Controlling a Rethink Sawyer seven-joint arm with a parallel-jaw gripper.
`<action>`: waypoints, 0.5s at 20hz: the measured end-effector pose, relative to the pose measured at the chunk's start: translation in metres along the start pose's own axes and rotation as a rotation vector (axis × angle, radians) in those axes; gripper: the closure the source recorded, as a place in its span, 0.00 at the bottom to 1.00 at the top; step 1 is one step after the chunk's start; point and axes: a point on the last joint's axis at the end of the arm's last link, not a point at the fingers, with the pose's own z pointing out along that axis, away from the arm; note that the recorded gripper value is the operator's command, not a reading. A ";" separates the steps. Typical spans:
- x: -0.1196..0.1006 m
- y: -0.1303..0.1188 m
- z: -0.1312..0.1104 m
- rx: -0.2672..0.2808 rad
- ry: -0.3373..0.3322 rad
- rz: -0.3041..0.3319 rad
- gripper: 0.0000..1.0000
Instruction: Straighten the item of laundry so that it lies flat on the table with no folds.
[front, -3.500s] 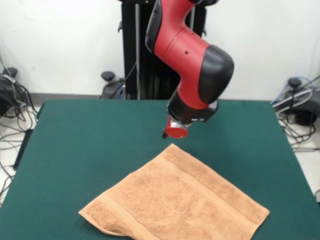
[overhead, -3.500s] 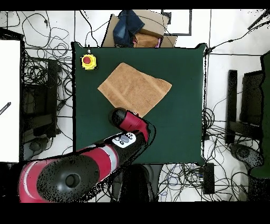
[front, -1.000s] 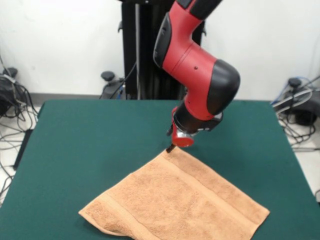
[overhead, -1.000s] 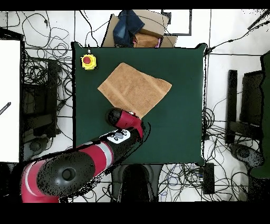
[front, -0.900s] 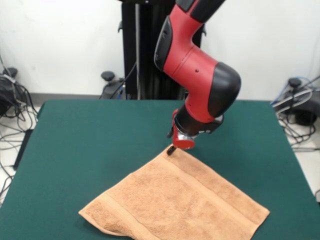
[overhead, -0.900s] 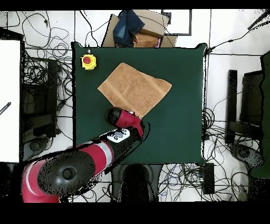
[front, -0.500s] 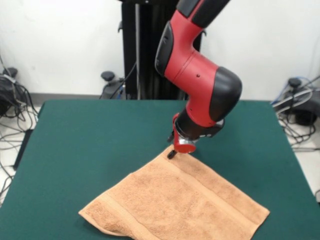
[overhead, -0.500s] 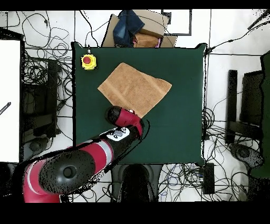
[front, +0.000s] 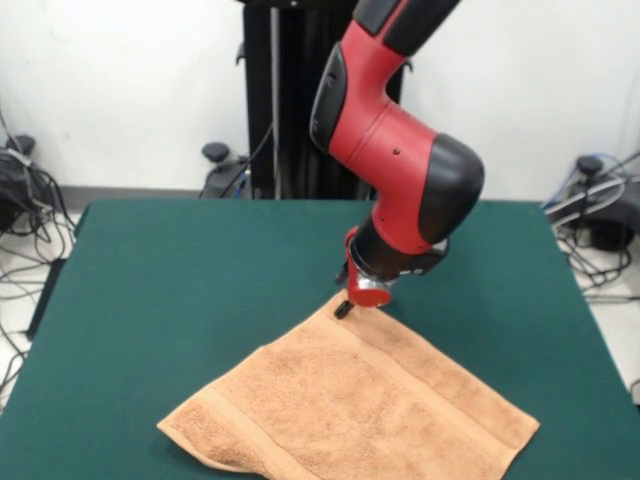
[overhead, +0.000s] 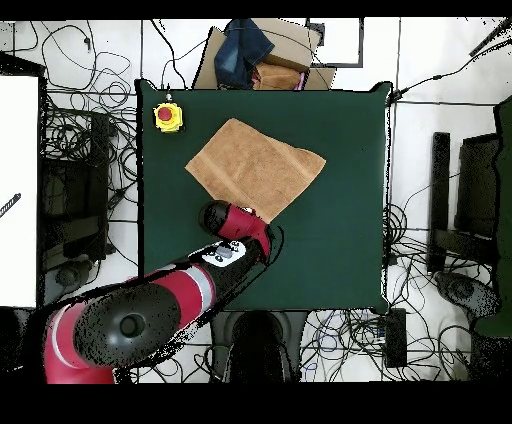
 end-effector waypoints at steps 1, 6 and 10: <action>0.000 0.000 -0.001 -0.001 0.000 0.001 0.00; -0.003 0.000 -0.004 -0.003 0.003 0.009 0.00; -0.008 -0.006 -0.010 0.006 0.018 0.029 0.00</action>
